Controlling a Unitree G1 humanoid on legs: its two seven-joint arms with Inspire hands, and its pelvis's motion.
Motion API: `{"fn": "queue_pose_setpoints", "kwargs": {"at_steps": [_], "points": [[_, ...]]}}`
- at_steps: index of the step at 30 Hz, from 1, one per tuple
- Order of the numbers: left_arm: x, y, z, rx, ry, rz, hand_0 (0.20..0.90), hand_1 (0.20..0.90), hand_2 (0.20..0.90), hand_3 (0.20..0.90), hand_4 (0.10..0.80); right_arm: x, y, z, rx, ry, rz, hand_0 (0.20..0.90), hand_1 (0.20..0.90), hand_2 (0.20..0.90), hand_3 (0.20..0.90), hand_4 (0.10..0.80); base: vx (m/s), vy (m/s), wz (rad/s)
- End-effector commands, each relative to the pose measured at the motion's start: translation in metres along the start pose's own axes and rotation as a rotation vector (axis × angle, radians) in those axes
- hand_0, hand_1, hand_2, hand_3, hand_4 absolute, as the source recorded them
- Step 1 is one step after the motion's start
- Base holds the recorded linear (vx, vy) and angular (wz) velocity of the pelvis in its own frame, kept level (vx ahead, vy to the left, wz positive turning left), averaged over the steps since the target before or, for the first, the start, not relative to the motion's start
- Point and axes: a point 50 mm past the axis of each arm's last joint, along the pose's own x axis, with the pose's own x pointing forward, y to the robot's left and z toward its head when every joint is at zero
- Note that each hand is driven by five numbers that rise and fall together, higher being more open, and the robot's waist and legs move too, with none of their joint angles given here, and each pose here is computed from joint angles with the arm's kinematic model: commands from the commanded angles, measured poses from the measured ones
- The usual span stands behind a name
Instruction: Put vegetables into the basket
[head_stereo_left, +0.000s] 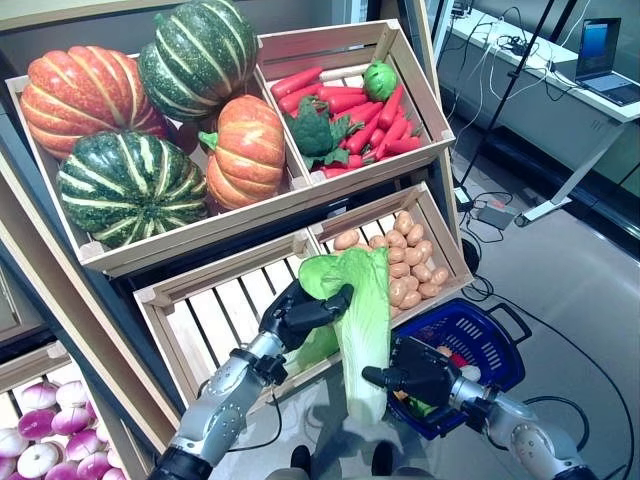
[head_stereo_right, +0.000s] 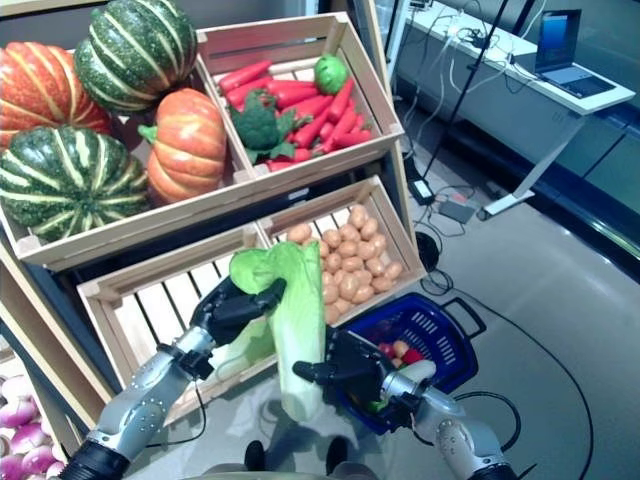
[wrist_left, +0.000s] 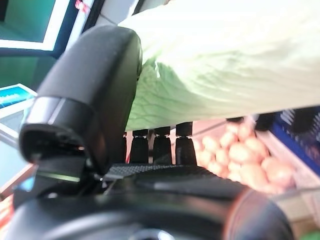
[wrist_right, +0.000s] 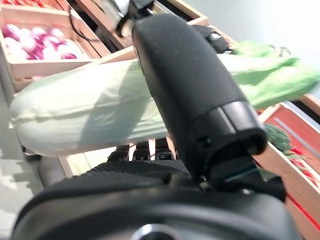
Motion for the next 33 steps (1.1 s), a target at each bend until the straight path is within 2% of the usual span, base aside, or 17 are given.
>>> {"fn": "queue_pose_setpoints", "kwargs": {"at_steps": [1, 14, 24, 25, 26, 27, 33], "points": [[0.028, -0.049, 0.057, -0.034, -0.301, -0.322, 0.3, 0.3, 0.3, 0.3, 0.4, 0.02, 0.027, 0.025, -0.094, -0.031, 0.25, 0.9, 0.9, 0.9, 0.9, 0.8, 0.0, 0.0, 0.0], [0.026, -0.065, 0.057, -0.088, -0.304, -0.457, 0.3, 0.3, 0.3, 0.3, 0.4, 0.016, 0.019, -0.008, -0.079, 0.184, 0.217, 0.9, 0.9, 0.9, 0.9, 0.8, 0.0, 0.0, 0.0], [0.022, -0.066, 0.06, -0.061, -0.319, -0.467, 0.3, 0.3, 0.3, 0.3, 0.4, 0.006, 0.012, -0.02, -0.116, 0.32, 0.221, 0.9, 0.9, 0.9, 0.9, 0.8, 0.0, 0.0, 0.0], [0.022, -0.066, 0.06, -0.063, -0.318, -0.465, 0.3, 0.3, 0.3, 0.3, 0.4, 0.005, 0.012, -0.02, -0.115, 0.32, 0.217, 0.676, 0.676, 0.676, 0.676, 0.651, 0.0, 0.0, 0.0], [0.022, -0.066, 0.06, -0.064, -0.318, -0.464, 0.3, 0.3, 0.3, 0.3, 0.4, 0.005, 0.012, -0.021, -0.113, 0.32, 0.213, 0.549, 0.549, 0.549, 0.549, 0.566, 0.0, 0.0, 0.0], [0.022, -0.065, 0.06, -0.065, -0.318, -0.46, 0.3, 0.3, 0.3, 0.3, 0.4, 0.005, 0.011, -0.02, -0.108, 0.316, 0.206, 0.3, 0.3, 0.3, 0.3, 0.4, 0.0, 0.0, 0.0], [0.02, -0.063, 0.059, -0.057, -0.322, -0.448, 0.3, 0.3, 0.3, 0.3, 0.4, 0.005, 0.013, -0.022, -0.122, 0.312, 0.216, 0.3, 0.3, 0.3, 0.3, 0.4, 0.0, 0.0, 0.0]]}}
